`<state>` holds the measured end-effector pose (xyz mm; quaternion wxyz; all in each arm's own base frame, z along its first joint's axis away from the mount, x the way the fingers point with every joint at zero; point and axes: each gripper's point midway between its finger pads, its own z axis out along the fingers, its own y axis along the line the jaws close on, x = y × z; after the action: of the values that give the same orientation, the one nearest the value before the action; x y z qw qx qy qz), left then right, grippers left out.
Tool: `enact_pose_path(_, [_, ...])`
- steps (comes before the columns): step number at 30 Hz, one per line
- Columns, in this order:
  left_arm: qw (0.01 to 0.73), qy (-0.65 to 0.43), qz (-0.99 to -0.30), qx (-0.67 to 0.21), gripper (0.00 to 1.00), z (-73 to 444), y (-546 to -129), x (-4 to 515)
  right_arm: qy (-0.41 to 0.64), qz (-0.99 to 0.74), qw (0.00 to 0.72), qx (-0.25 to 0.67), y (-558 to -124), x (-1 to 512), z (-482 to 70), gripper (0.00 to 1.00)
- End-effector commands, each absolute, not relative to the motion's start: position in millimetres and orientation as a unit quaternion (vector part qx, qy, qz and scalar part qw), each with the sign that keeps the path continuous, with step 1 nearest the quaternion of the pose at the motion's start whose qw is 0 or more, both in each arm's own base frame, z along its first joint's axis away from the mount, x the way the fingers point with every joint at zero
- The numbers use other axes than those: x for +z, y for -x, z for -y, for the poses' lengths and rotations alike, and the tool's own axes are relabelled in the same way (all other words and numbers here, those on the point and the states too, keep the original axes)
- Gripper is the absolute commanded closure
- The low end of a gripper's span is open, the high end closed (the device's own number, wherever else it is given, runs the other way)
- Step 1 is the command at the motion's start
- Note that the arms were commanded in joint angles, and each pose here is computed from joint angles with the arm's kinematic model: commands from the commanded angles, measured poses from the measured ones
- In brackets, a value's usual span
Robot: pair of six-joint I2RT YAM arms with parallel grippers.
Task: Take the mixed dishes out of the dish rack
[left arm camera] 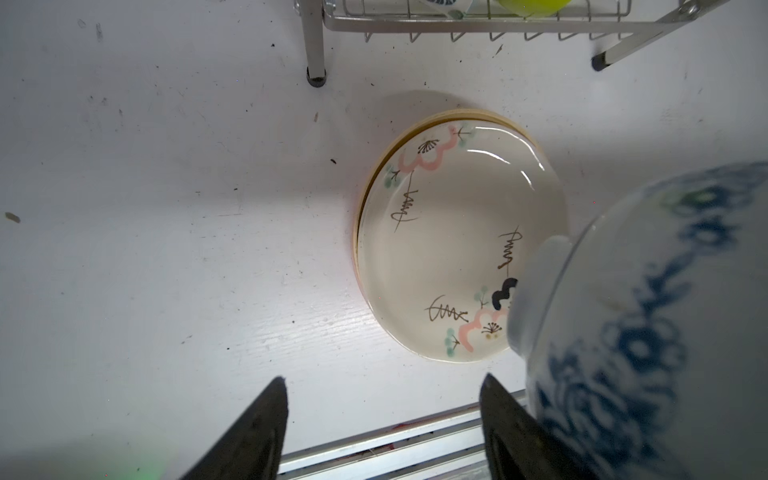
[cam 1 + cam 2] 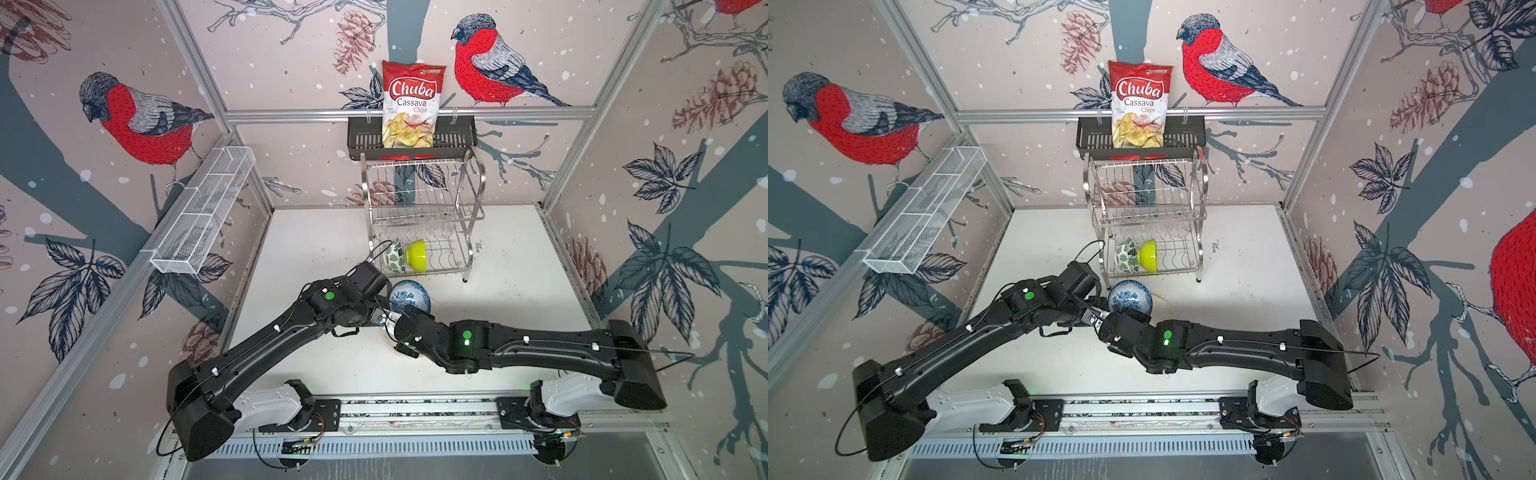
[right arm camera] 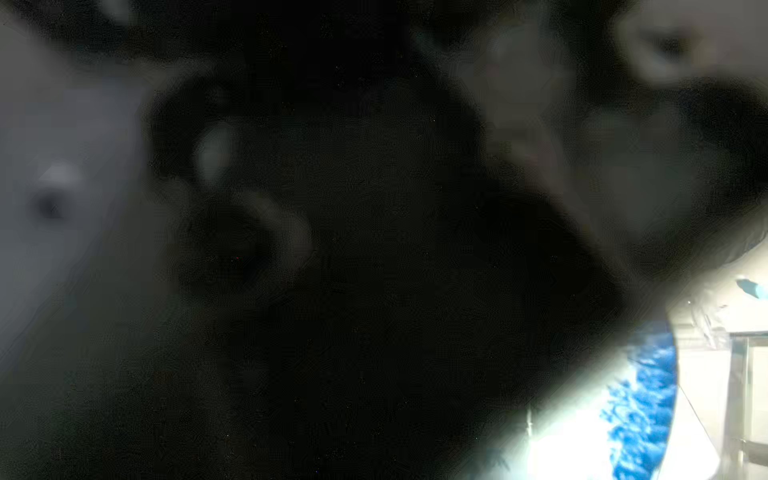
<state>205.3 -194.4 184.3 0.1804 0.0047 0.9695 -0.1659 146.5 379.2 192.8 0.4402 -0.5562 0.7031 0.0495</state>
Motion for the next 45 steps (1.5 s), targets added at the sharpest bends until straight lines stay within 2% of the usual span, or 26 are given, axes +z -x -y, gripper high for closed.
enact_pose_path(1, [0.22,-0.001,-0.952,-0.21,0.27,191.9,-228.0,206.7,0.541,-0.703,0.448,0.112,-135.0,206.2,-389.4,0.94])
enact_pose_path(9, [0.244,-0.031,-0.944,-0.22,0.18,193.7,-251.0,237.4,0.555,-0.709,0.412,0.139,-119.6,199.9,-390.7,0.94])
enact_pose_path(14, [0.191,-0.061,-0.946,-0.254,0.17,212.0,-239.6,219.6,0.576,-0.709,0.387,0.123,-115.0,187.5,-399.8,0.94])
enact_pose_path(25, [0.119,-0.077,-0.958,-0.251,0.2,201.6,-200.7,181.1,0.602,-0.698,0.382,0.058,-138.0,182.2,-418.0,0.94])
enact_pose_path(29, [0.11,-0.08,-0.962,-0.237,0.35,195.9,-196.2,169.3,0.603,-0.692,0.394,0.049,-144.3,190.6,-424.9,0.94])
enact_pose_path(39, [0.107,-0.093,-0.96,-0.241,0.92,204.1,-203.5,163.8,0.622,-0.674,0.398,0.005,-130.7,186.7,-438.3,0.94])
enact_pose_path(41, [0.109,-0.096,-0.96,-0.238,0.99,205.4,-206.9,164.6,0.624,-0.674,0.394,0.0,-129.9,181.1,-439.8,0.94])
enact_pose_path(45, [0.103,-0.099,-0.96,-0.242,1.0,209.1,-208.5,160.6,0.616,-0.679,0.399,0.014,-129.6,176.0,-442.3,0.9])
